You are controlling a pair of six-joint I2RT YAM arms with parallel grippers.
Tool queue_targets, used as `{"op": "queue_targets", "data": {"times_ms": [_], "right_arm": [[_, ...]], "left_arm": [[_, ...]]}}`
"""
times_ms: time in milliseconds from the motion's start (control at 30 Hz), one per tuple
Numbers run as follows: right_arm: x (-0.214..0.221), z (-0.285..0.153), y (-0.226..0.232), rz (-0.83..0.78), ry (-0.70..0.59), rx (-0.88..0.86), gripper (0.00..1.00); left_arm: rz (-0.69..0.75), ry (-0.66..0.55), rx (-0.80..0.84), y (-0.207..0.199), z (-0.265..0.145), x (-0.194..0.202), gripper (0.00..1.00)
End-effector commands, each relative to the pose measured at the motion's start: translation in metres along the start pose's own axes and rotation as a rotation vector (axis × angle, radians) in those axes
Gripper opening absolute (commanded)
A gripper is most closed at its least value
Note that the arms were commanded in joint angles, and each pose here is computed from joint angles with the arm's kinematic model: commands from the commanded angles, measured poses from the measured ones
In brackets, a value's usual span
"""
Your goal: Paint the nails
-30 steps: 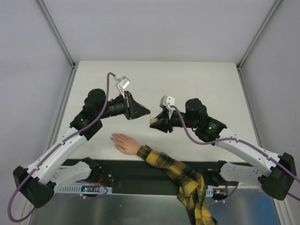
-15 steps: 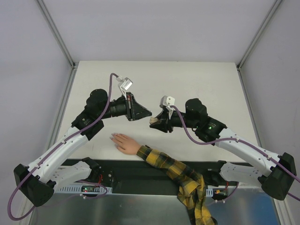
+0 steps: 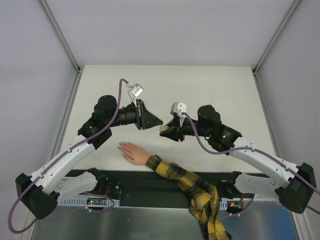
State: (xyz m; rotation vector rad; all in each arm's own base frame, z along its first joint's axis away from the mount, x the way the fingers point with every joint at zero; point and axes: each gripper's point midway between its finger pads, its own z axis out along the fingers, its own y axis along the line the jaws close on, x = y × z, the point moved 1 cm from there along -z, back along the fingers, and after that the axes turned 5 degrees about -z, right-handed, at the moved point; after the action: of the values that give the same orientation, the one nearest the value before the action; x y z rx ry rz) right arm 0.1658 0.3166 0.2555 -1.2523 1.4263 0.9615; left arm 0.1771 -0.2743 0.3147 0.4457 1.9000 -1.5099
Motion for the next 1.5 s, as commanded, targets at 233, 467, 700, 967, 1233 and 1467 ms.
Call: {"op": "queue_targets", "data": {"times_ms": [233,467,700,967,1233,1467], "right_arm": [[-0.042,-0.005,-0.004,-0.052,-0.122,0.028,0.00],[-0.058,-0.008,-0.012,-0.038,-0.150,0.077,0.00],[-0.099,-0.026,-0.012,-0.030,-0.254,0.123,0.00],[-0.143,-0.058,0.045,-0.046,-0.397,-0.138,0.00],[-0.180,-0.116,0.122,-0.110,-0.507,-0.531,0.00],[-0.181,-0.115,0.113,-0.100,-0.514,-0.454,0.00]], "left_arm": [[0.061,0.009,-0.016,0.004,0.010,0.016,0.00],[0.118,0.071,-0.054,0.012,0.022,0.038,0.00],[0.186,0.061,-0.017,0.015,0.017,0.049,0.00],[0.357,0.191,0.396,-0.041,0.004,0.071,0.00],[0.356,0.443,0.777,-0.079,-0.015,0.088,0.00],[0.407,0.330,0.699,-0.083,-0.002,0.067,0.00]]}}
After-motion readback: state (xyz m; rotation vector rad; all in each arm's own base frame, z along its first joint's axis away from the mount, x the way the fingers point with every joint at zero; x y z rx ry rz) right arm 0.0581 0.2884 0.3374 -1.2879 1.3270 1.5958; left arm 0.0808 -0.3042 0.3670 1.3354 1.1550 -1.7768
